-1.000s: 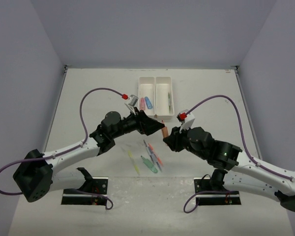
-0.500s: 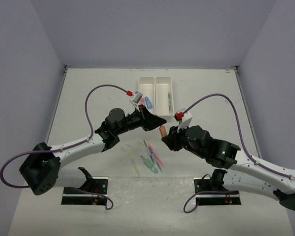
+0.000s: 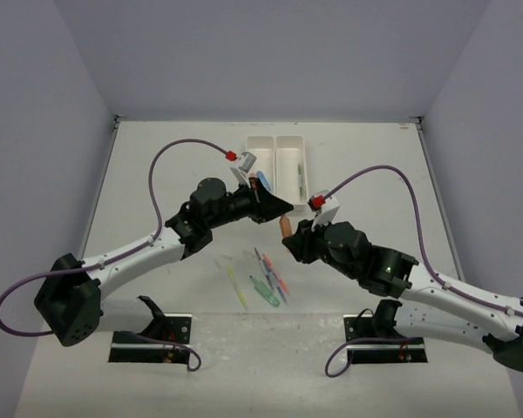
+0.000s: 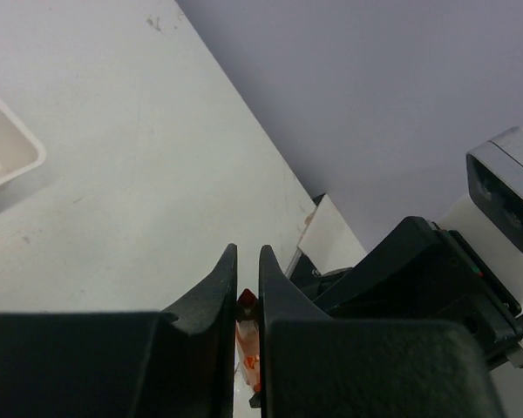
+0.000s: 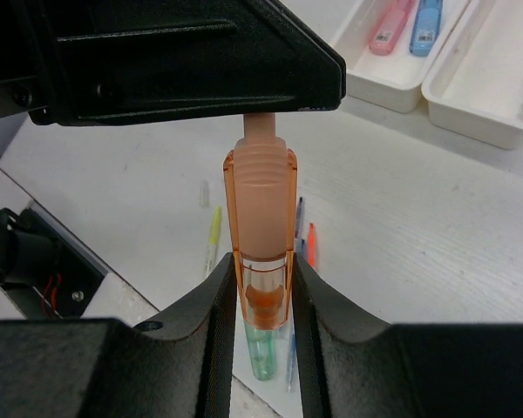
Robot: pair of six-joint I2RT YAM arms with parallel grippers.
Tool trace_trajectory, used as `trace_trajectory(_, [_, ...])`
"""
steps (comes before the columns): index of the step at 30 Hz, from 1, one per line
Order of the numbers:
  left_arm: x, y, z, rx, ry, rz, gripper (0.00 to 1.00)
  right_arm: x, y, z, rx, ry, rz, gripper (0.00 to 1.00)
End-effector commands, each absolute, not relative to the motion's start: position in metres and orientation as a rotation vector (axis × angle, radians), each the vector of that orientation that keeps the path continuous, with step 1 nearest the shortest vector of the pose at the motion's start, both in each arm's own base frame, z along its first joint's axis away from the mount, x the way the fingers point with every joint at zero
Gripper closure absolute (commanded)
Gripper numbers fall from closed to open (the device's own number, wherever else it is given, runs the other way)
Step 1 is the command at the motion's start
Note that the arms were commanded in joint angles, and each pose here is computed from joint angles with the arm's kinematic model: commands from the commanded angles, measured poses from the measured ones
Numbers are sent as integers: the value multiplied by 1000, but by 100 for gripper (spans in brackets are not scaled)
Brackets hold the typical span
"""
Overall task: Sort the stationery into containers
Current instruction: Close the pen cap on the pen.
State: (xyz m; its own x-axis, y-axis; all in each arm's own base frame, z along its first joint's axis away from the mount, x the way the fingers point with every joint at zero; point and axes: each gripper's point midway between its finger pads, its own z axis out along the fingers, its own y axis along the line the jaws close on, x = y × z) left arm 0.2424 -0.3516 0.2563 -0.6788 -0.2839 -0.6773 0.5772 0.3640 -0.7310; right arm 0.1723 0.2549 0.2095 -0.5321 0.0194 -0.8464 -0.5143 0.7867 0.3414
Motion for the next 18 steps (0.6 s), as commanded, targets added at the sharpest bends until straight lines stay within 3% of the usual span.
trace_trajectory(1, [291,-313,328,123,1674,-1278,100,153,262,167,-427,2129,769,100])
trace_trajectory(3, [293,-308,343,120,1639,-1289,100,152,263,165,-421,2127,787,96])
trace_trajectory(5, [292,-305,352,120,1613,-1293,100,151,261,163,-412,2126,787,77])
trace_trajectory(6, [292,-305,354,122,1607,-1294,100,151,261,163,-409,2126,788,73])
trace_trajectory(7, [291,-305,356,125,1601,-1299,100,152,260,163,-402,2125,788,59])
trace_trajectory(8, [288,-305,357,129,1594,-1313,100,152,259,168,-389,2113,795,32])
trace_trajectory(9, [285,-305,356,135,1592,-1326,100,152,257,176,-373,2099,808,17])
trace_trajectory(10, [283,-306,355,142,1591,-1337,100,151,255,183,-358,2085,823,9])
trace_trajectory(14, [277,-307,343,151,1603,-1371,100,145,252,216,-313,2014,932,2])
trace_trajectory(18, [266,-313,328,177,1618,-1452,100,137,258,248,-295,1970,1091,2])
